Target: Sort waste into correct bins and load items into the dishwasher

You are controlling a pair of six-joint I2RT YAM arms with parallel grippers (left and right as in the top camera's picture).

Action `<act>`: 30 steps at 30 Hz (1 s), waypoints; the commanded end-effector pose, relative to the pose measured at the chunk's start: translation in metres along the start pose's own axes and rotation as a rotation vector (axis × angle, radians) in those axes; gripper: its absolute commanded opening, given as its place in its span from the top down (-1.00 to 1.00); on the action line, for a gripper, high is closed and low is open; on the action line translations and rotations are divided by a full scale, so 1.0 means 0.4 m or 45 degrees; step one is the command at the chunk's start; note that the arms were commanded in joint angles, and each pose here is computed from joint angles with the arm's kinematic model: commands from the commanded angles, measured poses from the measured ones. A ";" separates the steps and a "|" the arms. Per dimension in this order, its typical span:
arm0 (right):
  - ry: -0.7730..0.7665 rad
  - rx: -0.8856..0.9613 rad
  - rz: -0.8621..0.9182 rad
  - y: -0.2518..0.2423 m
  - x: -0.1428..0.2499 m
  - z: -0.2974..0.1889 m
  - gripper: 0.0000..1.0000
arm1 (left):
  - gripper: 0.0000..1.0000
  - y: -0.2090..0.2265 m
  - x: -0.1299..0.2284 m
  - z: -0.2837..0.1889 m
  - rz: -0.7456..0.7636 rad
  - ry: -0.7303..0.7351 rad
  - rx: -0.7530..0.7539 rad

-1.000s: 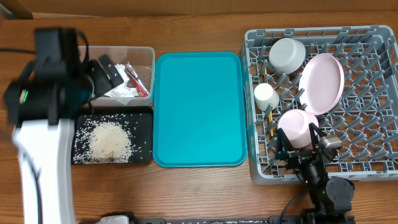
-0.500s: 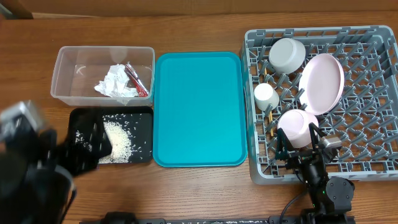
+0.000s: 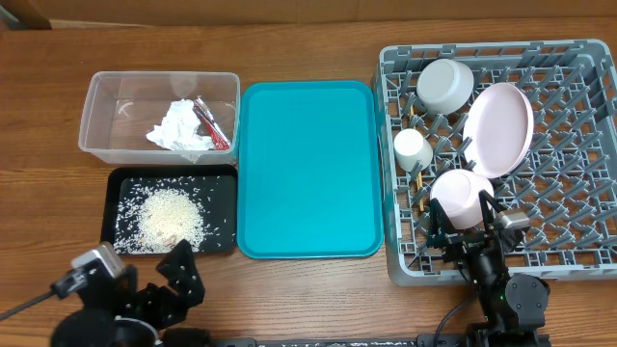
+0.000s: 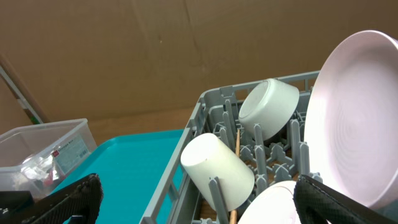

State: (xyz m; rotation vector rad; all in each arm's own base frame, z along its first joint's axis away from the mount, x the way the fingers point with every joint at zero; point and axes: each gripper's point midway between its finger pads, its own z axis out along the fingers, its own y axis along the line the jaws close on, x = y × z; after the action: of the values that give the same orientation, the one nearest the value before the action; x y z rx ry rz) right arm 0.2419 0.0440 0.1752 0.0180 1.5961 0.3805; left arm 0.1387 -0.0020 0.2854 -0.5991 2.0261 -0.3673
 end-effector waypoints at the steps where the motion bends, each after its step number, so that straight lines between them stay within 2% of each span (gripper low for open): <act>1: -0.007 -0.003 -0.002 -0.001 0.003 0.000 -1.00 | -1.00 0.011 0.031 0.052 -0.103 -0.060 0.072; 6: -0.007 -0.003 -0.001 -0.001 0.003 0.000 -1.00 | -1.00 -0.011 0.003 0.122 -0.108 -0.298 0.251; 10: -0.007 -0.003 -0.002 -0.001 0.003 0.000 -1.00 | -1.00 -0.049 -0.053 0.138 -0.114 -0.557 0.443; 13: -0.007 -0.003 -0.002 -0.001 0.003 0.000 -1.00 | -1.00 -0.065 -0.077 0.149 -0.112 -0.678 0.535; 20: -0.007 -0.003 -0.002 -0.001 0.003 0.000 -1.00 | -1.00 -0.057 -0.057 0.208 0.005 -0.772 0.567; 27: -0.007 -0.003 -0.002 -0.001 0.003 0.000 -1.00 | -1.00 -0.022 0.007 0.286 0.143 -0.728 0.500; 30: -0.007 -0.003 -0.002 -0.001 0.003 0.000 -1.00 | -1.00 -0.014 0.031 0.308 0.280 -0.718 0.464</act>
State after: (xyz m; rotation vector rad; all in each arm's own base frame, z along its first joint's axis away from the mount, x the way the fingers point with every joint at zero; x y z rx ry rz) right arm 0.2419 0.0441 0.1751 0.0175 1.5965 0.3805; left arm 0.2413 -0.0123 0.2233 -0.3257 1.4038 -0.4693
